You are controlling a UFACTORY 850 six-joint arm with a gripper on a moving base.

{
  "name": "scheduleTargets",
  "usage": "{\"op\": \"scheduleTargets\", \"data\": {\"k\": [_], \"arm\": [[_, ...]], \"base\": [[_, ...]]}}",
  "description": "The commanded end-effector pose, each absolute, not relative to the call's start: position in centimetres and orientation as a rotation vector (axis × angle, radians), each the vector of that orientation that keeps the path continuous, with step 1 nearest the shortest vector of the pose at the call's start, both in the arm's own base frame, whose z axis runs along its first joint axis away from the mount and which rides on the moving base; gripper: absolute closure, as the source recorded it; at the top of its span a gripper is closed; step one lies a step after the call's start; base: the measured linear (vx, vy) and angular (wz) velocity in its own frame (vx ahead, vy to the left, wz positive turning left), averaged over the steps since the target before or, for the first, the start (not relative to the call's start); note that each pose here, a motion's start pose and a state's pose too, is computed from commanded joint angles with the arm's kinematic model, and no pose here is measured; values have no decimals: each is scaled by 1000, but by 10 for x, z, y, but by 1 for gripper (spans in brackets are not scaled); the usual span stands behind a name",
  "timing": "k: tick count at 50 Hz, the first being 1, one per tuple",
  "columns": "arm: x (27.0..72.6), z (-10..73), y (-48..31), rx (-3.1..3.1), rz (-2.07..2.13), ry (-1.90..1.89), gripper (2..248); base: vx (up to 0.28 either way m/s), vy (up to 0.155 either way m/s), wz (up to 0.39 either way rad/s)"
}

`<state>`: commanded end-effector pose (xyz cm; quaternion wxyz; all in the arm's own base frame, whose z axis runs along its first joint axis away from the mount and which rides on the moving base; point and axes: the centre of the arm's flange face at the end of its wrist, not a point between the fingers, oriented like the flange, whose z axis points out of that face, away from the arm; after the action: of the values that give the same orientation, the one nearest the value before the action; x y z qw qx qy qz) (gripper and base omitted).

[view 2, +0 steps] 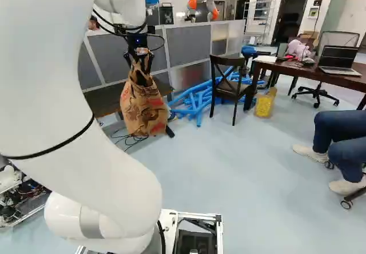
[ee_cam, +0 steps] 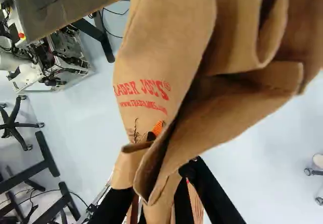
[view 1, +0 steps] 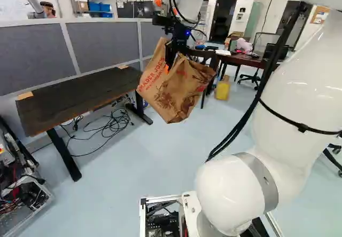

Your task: Pick up the bag on the ground and place it on the table

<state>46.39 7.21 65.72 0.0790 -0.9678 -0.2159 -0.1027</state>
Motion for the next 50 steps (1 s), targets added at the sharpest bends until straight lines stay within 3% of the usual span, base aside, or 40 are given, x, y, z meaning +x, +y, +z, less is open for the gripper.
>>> {"op": "scheduleTargets", "data": {"k": [50], "arm": [[464, 657, 72, -2896, -307, -646, 223]], "base": [[221, 45, 192]]}}
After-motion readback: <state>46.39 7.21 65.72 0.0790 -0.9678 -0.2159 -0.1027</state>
